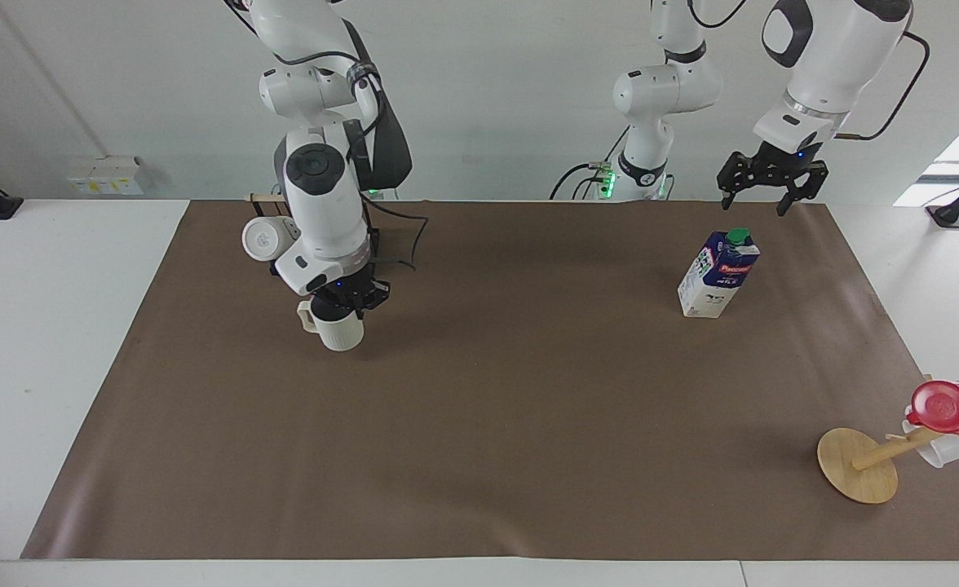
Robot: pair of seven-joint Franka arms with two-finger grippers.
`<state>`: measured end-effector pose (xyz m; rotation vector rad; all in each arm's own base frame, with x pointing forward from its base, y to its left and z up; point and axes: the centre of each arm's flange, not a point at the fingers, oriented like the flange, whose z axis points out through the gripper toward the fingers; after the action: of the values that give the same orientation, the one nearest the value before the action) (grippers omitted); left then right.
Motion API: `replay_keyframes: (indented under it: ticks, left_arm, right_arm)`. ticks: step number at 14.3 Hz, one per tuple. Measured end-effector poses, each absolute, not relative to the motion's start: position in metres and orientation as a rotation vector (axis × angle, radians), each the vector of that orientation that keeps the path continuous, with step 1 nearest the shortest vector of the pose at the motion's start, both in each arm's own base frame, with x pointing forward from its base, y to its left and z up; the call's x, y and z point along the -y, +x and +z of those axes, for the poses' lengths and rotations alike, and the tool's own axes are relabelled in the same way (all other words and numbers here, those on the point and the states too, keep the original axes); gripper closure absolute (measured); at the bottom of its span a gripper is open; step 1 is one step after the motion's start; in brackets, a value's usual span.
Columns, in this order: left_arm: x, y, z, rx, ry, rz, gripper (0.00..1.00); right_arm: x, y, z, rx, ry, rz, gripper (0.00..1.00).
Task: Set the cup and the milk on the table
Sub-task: 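Carry the mug toward the table center while the left gripper grasps the carton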
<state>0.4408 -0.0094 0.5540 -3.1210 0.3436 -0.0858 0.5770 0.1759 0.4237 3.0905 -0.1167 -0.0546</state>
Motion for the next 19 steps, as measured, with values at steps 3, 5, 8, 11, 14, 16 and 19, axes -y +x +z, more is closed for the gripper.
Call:
replay_keyframes:
  ticks: [3, 5, 8, 11, 14, 16, 19]
  left_arm:
    - [0.01, 0.441, 0.541, -0.347, -3.114, -0.122, 0.0]
    - [0.01, 0.441, 0.533, -0.347, -3.111, -0.137, 0.0]
    - [0.01, 0.437, 0.526, -0.35, -3.108, -0.148, 0.0]
    - [0.01, 0.432, 0.52, -0.349, -3.103, -0.165, 0.0]
    - [0.01, 0.431, 0.516, -0.349, -3.099, -0.183, 0.0]
    - [0.01, 0.432, 0.516, -0.349, -3.097, -0.196, 0.0]
    - [0.009, 0.432, 0.512, -0.348, -3.096, -0.207, 0.0]
  right_arm:
    - [-0.213, 0.565, 0.426, 0.155, 3.104, -0.059, 0.96]
    - [-0.237, 0.555, 0.426, 0.18, 3.111, -0.068, 0.96]
    - [-0.281, 0.536, 0.416, 0.206, 3.099, -0.086, 0.96]
    - [-0.303, 0.526, 0.407, 0.215, 3.092, -0.097, 0.96]
    - [-0.341, 0.516, 0.377, 0.228, 3.097, -0.066, 0.96]
    - [-0.358, 0.51, 0.355, 0.212, 3.087, -0.077, 0.96]
    - [-0.359, 0.511, 0.352, 0.212, 3.086, -0.077, 0.96]
